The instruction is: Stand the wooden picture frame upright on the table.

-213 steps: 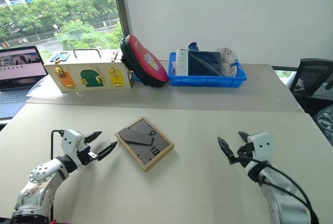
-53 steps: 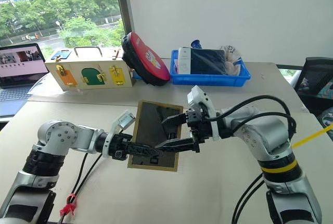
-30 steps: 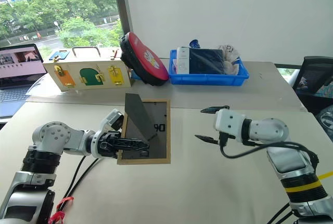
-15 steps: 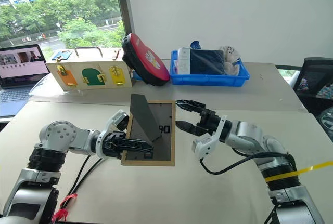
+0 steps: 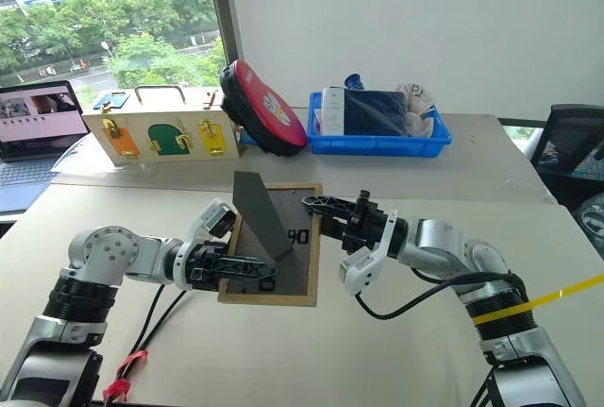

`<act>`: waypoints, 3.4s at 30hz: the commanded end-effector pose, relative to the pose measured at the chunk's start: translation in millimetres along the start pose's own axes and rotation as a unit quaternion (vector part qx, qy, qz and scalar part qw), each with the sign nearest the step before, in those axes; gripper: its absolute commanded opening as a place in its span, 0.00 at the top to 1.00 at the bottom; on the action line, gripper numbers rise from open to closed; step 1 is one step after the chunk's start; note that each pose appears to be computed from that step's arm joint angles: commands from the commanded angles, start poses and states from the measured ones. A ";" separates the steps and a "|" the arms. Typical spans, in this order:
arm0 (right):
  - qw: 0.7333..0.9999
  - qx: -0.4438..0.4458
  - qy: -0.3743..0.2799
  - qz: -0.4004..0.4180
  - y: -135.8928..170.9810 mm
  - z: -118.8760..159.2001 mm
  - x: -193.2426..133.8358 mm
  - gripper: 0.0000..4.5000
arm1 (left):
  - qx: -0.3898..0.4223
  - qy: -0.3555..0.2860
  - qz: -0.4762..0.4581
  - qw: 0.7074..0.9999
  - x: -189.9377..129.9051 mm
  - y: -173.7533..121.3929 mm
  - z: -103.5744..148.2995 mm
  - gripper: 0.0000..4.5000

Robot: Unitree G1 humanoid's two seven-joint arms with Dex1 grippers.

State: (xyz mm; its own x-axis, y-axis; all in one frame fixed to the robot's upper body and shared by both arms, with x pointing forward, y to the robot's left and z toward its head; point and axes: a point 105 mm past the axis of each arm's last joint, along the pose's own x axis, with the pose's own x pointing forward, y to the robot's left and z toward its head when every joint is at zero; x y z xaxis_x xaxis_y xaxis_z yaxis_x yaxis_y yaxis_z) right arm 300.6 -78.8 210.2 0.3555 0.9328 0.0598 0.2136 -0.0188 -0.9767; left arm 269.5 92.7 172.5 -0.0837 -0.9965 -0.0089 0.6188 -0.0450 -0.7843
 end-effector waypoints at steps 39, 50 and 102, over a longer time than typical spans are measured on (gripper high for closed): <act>0.599 0.787 0.038 0.141 18.5 -42.2 -0.2 0.72 | 0.522 -0.109 0.220 0.817 -98.7 -55.7 40.4 0.00; 0.536 0.828 0.066 0.153 69.9 -59.4 9.3 0.72 | 0.481 -0.087 0.184 0.853 -94.0 -66.4 22.6 0.00; 0.676 0.713 0.167 -0.082 1.9 -1.2 -106.0 0.02 | 0.460 -0.077 0.405 0.786 -130.5 5.3 24.5 0.00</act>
State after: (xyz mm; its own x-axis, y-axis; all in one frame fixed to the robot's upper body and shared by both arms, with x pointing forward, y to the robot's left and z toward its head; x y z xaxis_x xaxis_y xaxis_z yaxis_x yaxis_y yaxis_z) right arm 272.1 -179.5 189.1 0.6375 0.7689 -0.0485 -0.7676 0.6285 -0.1258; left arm 303.0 223.3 175.0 0.6693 -0.7245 -0.1647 0.7430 0.6519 0.1516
